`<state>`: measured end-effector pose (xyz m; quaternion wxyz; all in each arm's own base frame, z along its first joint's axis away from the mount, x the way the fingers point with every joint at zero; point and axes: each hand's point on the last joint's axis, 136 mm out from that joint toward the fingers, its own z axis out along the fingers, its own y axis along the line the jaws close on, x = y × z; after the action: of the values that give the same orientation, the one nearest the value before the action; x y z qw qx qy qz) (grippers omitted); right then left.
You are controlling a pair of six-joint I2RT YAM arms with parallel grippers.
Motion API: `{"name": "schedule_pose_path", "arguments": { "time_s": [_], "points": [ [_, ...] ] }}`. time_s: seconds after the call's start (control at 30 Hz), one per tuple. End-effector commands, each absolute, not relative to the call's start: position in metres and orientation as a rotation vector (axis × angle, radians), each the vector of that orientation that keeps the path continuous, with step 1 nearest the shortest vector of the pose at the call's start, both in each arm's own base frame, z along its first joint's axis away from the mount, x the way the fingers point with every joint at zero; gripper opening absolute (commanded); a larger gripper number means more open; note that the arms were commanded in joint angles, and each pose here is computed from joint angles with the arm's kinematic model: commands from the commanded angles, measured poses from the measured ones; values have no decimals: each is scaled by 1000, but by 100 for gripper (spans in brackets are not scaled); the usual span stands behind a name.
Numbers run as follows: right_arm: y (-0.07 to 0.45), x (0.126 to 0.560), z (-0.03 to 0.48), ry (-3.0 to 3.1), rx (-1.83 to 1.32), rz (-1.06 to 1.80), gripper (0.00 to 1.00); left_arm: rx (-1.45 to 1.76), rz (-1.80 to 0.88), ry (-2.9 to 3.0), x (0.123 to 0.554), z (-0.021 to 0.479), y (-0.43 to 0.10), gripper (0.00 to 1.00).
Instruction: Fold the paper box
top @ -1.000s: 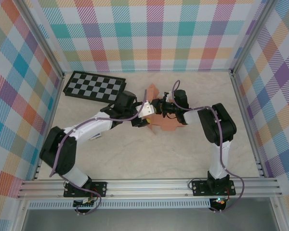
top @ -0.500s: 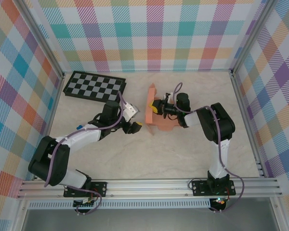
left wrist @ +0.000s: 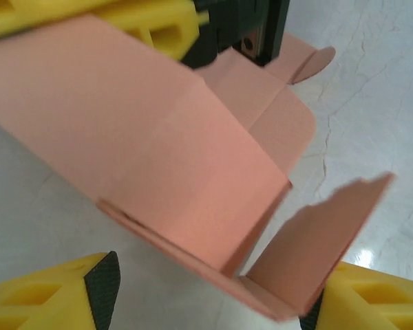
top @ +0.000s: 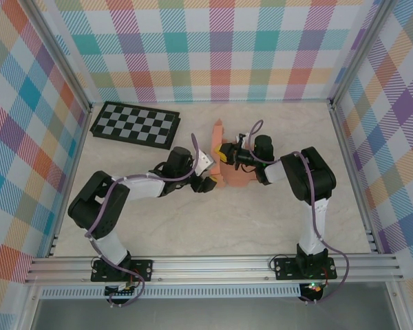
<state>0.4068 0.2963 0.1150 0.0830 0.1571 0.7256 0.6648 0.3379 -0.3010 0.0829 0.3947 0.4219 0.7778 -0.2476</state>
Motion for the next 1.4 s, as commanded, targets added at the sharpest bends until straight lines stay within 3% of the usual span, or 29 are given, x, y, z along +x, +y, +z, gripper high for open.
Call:
{"name": "schedule_pose_path", "arguments": {
  "time_s": [0.0, 0.57, 0.97, 1.23, 1.37],
  "points": [
    [292, 404, 92, 2209, 554, 1962, 12, 996, -612, 1890, 361, 107, -316, 67],
    [306, 398, 102, 2150, 649, 1937, 10, 877, -539, 1907, 379, 104, -340, 64],
    [371, 399, 130, 2016, 637, 2054, 10, 829, -346, 1929, 358, 125, -261, 65],
    [375, 399, 95, 2056, 674, 1997, 12, 678, -311, 1992, 354, 122, -223, 68],
    [369, 391, 79, 2121, 676, 1959, 18, 638, -302, 2014, 361, 116, -223, 68]
  ]
}}
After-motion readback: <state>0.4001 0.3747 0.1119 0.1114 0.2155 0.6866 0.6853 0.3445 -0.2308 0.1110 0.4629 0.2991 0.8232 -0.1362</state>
